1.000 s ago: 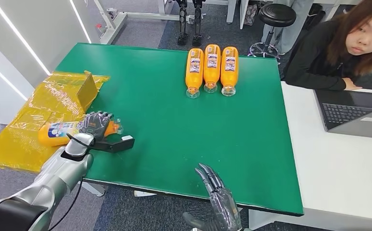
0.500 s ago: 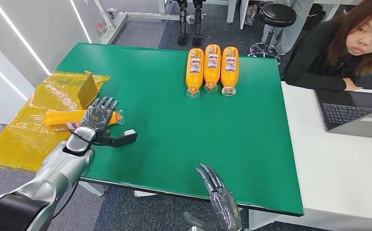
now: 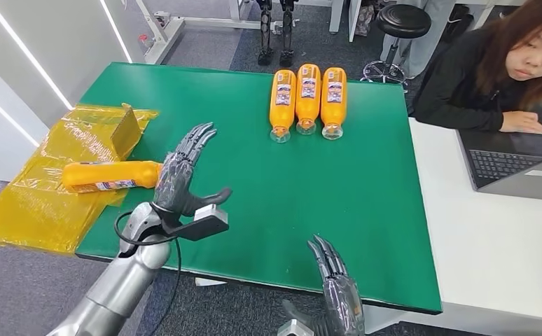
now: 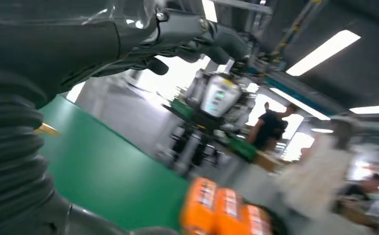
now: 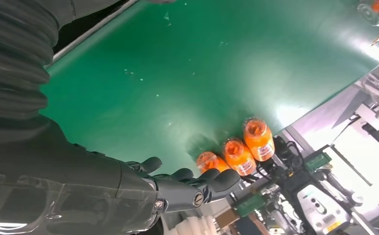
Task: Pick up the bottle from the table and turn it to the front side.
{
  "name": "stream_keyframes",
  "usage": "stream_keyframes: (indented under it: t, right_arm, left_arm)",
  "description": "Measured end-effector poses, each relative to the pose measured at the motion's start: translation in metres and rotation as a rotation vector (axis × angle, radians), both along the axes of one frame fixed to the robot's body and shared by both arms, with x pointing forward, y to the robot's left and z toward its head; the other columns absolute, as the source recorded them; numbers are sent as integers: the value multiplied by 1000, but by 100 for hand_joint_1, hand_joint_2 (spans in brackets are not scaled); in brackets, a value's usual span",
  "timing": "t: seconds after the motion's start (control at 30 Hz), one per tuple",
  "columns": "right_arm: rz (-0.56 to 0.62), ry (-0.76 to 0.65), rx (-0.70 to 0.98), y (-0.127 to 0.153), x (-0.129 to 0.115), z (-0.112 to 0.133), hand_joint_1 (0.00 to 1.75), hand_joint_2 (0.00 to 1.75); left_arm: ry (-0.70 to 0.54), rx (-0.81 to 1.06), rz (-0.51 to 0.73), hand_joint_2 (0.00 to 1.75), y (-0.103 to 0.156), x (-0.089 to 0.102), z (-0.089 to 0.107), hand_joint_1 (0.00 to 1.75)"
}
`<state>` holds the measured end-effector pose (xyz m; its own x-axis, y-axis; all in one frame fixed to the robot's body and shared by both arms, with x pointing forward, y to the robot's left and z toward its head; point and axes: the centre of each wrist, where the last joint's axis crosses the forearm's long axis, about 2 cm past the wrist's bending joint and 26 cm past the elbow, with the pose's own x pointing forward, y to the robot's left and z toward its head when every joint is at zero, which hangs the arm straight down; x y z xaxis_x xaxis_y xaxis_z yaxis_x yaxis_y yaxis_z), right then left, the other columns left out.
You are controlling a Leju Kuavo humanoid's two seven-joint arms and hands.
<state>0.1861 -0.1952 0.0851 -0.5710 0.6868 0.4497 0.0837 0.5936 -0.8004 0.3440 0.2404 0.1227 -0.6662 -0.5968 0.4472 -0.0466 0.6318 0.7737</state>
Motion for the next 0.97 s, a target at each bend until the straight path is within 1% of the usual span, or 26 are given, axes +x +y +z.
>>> stream_keyframes:
  t: [0.07,0.17,0.27,0.37,0.43,0.6,0.73,0.83,0.97]
  right_arm:
    - [-9,3,13,-2,-2,-1,0,175]
    - [-23,0,39,-5,-5,-4,0,175]
    - [-47,-30,66,-9,-11,-3,0,175]
    - [-62,-65,83,-12,-17,5,0,175]
    - [-80,-92,86,-15,-21,13,0,175]
    - [-140,-162,114,-26,-35,36,0,175]
    - [-168,-225,140,-42,-40,49,0,175]
    - [-182,-286,174,-56,-42,58,0,175]
    - [-210,-365,218,-77,-44,69,0,175]
  left_arm:
    - [34,-158,-117,175,-8,-10,8,0]
    - [105,-361,-287,175,-20,-23,13,0]
    - [196,-528,-416,175,-29,-37,10,0]
    - [280,-687,-504,175,-36,-52,2,0]
    - [305,-754,-510,175,-40,-60,-3,0]
    - [341,-851,-423,175,-48,-84,-23,0]
    - [381,-901,-421,175,-56,-98,-31,0]
    - [399,-925,-434,175,-62,-103,-33,0]
    - [402,-942,-446,175,-66,-104,-32,0]
